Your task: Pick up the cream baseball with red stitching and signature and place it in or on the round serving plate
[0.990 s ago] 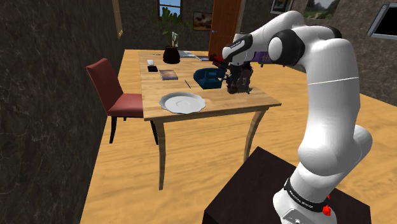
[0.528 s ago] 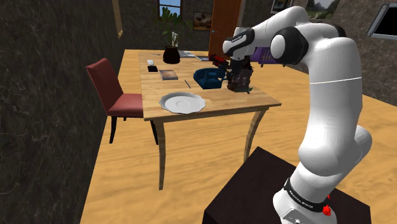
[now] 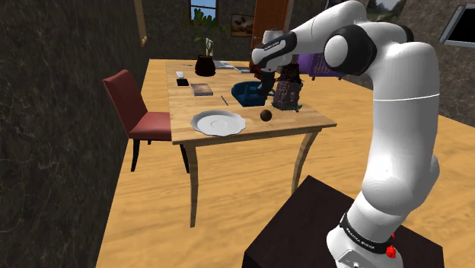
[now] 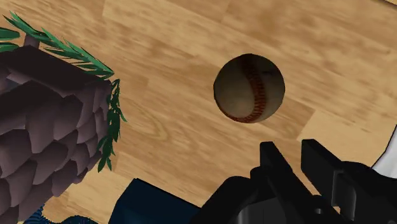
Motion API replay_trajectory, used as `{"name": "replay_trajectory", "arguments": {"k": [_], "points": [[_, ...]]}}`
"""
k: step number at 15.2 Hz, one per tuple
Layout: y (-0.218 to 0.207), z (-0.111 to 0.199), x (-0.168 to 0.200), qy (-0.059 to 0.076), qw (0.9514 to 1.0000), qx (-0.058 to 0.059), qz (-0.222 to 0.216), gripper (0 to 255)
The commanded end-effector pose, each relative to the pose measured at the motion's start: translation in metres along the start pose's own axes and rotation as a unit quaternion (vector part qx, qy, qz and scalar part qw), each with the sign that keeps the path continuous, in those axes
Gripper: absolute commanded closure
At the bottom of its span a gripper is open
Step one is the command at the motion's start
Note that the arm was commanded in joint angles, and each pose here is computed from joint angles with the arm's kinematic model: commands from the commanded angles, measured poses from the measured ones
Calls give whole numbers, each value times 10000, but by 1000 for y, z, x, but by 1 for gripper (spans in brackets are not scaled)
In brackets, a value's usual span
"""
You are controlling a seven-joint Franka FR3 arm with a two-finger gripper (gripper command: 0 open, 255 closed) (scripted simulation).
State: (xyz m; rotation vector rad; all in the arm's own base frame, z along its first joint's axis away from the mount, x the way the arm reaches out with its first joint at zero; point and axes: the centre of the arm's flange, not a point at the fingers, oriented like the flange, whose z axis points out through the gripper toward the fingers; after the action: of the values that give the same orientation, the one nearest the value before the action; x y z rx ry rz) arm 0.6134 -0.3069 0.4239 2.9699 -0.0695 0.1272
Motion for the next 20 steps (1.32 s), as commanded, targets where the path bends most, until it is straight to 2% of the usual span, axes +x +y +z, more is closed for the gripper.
{"name": "replay_trajectory", "arguments": {"k": [1,4,5,6,10,15,20], "points": [[-23,-3,11,-1,10000,-1,8,255],[-60,-9,24,-1,10000,-1,8,255],[-50,-6,19,0,10000,1,0,255],[-50,-6,19,0,10000,1,0,0],[-51,28,-10,-246,9976,-643,21,0],[-47,68,-49,-549,9881,-1439,48,0],[-40,93,-52,-549,9881,-1439,48,0]]}}
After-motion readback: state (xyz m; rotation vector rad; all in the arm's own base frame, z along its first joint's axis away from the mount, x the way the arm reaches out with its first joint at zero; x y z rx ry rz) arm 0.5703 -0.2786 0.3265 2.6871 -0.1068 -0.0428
